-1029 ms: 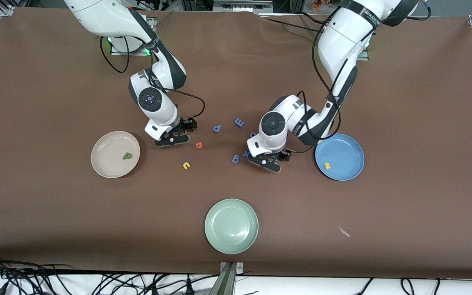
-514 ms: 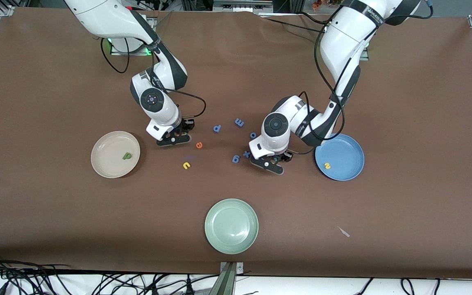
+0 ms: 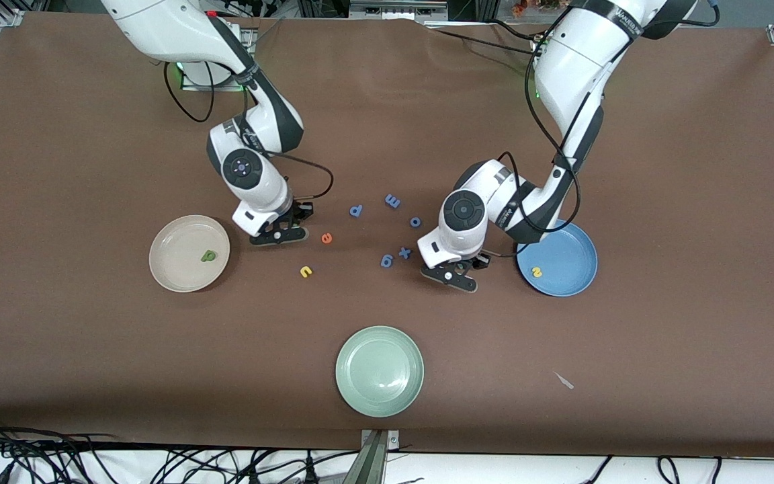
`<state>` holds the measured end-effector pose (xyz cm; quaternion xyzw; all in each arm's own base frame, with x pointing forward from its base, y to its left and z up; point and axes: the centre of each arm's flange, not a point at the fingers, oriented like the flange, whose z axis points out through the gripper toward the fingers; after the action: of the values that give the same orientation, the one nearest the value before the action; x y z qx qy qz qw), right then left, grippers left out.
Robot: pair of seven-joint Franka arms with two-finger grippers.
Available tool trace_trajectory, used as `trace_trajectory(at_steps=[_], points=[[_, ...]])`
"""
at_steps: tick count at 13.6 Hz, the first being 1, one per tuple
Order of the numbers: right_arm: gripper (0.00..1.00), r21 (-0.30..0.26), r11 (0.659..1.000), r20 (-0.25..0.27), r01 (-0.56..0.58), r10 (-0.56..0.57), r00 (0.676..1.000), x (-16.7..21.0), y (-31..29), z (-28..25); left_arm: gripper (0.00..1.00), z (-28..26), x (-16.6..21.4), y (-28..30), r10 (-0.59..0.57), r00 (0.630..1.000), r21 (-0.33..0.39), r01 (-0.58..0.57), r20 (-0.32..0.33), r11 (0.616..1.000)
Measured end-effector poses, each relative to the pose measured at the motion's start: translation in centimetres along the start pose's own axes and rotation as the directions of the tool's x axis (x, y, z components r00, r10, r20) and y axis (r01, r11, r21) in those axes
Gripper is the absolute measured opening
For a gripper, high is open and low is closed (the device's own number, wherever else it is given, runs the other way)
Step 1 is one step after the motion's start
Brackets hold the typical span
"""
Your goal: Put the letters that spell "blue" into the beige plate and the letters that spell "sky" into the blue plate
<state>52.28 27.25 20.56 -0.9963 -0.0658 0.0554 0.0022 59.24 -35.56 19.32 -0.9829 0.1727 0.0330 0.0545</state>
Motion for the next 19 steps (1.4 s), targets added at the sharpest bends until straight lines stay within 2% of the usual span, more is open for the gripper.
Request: trace_trajectory(at_steps=[2, 4, 6, 8, 10, 12, 14, 17, 18, 19], points=[[0.09, -0.03, 1.0, 0.021, -0.002, 0.003, 1.0, 2.3, 3.3, -3.1, 0.39, -2.3, -0.1, -2.0, -0.027, 0.999, 0.021, 0.026, 0.032, 0.999], [0.09, -0.05, 0.999, 0.021, 0.007, -0.006, 1.0, 4.2, 7.9, -5.3, 0.4, -4.4, -0.7, -4.4, -0.061, 0.994, 0.052, 0.056, 0.094, 0.997], [0.09, -0.051, 0.999, 0.02, -0.01, 0.011, 1.0, 5.3, 12.3, -5.9, 0.4, -5.4, -1.4, -7.3, -0.085, 0.986, 0.114, 0.069, 0.146, 0.991], [0.09, -0.048, 0.998, 0.023, -0.051, 0.052, 0.998, 5.7, 15.4, -5.7, 0.41, -5.5, -1.7, -10.7, -0.087, 0.981, 0.178, 0.056, 0.172, 0.982], [0.12, -0.044, 0.996, 0.031, -0.083, 0.084, 0.996, 6.1, 18.5, -5.1, 0.41, -5.0, -2.0, -14.2, -0.078, 0.975, 0.18, 0.04, 0.209, 0.983], [0.34, -0.043, 0.995, 0.034, -0.094, 0.095, 0.995, 6.5, 19.7, -4.6, 0.44, -4.2, -2.4, -17.3, -0.063, 0.969, 0.16, 0.025, 0.238, 0.987], [0.55, -0.038, 0.996, 0.015, -0.083, 0.083, 0.996, 7.1, 18.9, -5.4, 0.61, -3.8, -2.7, -18.5, -0.084, 0.963, 0.102, 0.06, 0.254, 0.993], [0.85, -0.012, 0.995, -0.024, -0.097, 0.097, 0.995, 8.3, 16.0, -7.2, 0.92, -4.3, -2.7, -16.7, -0.134, 0.954, -0.01, 0.142, 0.267, 0.99], [0.97, 0.002, 0.994, -0.029, -0.108, 0.108, 0.994, 8.7, 14.6, -7.3, 0.99, -4.6, -2.7, -15.3, -0.182, 0.944, -0.033, 0.199, 0.273, 0.98], [1.0, 0.017, 0.992, -0.031, -0.123, 0.123, 0.992, 9.1, 13.0, -7.2, 1.0, -4.8, -2.7, -13.8, -0.232, 0.932, -0.036, 0.251, 0.278, 0.967]])
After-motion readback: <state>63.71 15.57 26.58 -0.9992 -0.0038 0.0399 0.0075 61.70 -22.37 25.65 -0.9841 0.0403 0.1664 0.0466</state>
